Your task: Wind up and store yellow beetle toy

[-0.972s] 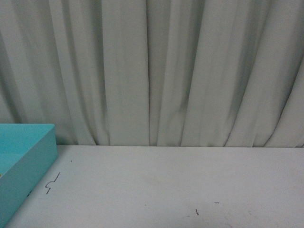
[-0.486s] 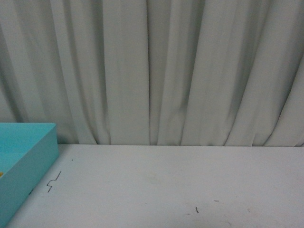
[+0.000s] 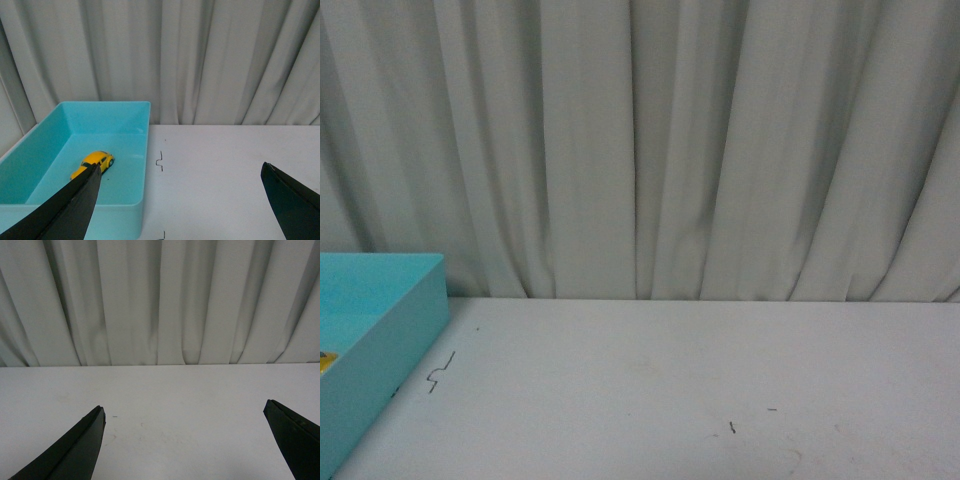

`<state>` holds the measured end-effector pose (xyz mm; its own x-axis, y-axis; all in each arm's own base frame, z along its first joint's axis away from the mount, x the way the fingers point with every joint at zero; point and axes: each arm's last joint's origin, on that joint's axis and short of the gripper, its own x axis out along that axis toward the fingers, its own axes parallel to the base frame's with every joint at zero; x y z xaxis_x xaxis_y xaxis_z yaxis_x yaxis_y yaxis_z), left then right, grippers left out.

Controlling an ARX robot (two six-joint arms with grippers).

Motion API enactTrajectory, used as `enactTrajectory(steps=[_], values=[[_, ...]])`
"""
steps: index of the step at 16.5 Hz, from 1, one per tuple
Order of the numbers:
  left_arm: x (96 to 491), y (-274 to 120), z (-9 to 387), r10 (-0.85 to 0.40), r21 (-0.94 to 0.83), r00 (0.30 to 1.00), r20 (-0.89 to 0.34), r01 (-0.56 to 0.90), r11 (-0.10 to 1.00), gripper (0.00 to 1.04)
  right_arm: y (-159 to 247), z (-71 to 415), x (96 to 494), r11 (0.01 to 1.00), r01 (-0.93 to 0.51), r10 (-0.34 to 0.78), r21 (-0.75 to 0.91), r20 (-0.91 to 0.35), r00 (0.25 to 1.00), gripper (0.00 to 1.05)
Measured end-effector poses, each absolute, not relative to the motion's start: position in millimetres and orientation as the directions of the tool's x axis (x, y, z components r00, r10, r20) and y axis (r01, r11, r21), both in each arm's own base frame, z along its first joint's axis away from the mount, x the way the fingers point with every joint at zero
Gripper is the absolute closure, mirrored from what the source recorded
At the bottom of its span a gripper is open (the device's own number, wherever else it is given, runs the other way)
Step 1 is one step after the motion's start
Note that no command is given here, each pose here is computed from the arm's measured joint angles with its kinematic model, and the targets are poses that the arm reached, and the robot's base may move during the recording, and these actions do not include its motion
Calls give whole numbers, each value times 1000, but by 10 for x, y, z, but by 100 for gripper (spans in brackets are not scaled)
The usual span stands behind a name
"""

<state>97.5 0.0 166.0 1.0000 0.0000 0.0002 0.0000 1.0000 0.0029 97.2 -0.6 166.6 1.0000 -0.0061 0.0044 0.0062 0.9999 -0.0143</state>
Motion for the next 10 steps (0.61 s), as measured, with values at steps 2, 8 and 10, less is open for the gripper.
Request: enactTrajectory(steps=[2,8,10], values=[[975,0,1661,0,3,1000,1,0,1000,7,-6,1666,972,1000,6,-6,-14,4,1000,7],[975,0,1660,0,3,1000,0,0,1000,7,-6,1666,972,1000,6,-6,-14,4,1000,7],[975,0,1660,0,3,1000,0,0,1000,7,-6,1666,972,1000,6,-6,-14,4,1000,7]])
